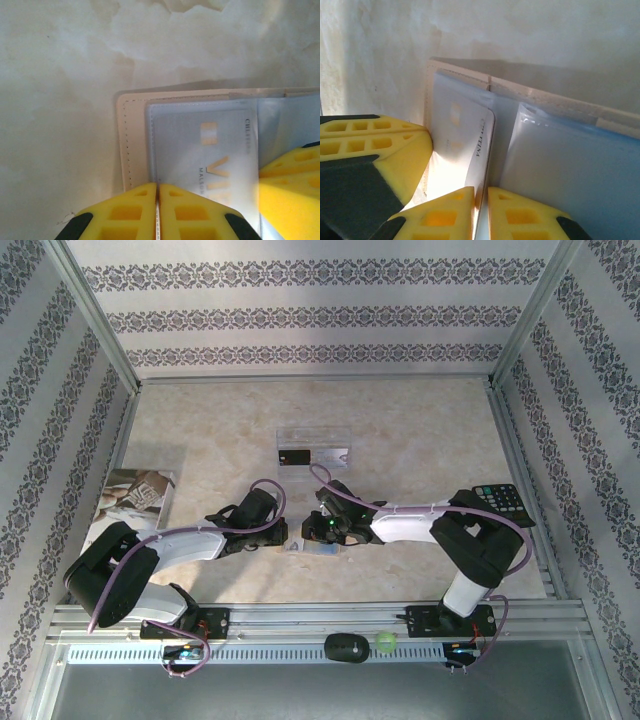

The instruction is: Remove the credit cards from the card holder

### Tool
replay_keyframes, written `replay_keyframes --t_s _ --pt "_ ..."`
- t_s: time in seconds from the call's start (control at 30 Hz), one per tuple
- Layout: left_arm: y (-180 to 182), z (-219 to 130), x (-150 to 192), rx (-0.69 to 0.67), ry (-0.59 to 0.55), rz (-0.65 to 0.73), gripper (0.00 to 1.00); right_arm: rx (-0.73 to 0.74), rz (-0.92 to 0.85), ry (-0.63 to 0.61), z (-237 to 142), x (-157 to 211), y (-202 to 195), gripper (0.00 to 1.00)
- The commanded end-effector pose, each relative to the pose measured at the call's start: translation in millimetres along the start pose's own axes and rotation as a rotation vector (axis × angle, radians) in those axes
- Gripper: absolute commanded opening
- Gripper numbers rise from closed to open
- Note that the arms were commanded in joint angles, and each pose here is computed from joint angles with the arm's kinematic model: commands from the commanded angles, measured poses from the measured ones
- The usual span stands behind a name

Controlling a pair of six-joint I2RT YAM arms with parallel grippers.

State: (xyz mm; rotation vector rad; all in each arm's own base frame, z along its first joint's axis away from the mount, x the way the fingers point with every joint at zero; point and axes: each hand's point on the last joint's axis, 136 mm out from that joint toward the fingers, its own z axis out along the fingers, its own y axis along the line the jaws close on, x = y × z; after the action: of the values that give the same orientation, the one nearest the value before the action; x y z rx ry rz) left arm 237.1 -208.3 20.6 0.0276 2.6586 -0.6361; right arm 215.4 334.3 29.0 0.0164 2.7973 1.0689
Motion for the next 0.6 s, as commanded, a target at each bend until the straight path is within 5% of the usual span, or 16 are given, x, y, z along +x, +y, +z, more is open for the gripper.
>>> replay_keyframes --t_s 0.0,0.57 --pt "32.5 7.2 49.0 -0.103 0.165 -0.023 0.11 -0.049 0.010 0.012 6.6 -2.5 8.1 0.15" --pt "30.3 8.2 48.6 -0.095 0.168 -0.023 0.11 -0.242 -0.022 0.003 6.4 -5.3 42.2 0.16"
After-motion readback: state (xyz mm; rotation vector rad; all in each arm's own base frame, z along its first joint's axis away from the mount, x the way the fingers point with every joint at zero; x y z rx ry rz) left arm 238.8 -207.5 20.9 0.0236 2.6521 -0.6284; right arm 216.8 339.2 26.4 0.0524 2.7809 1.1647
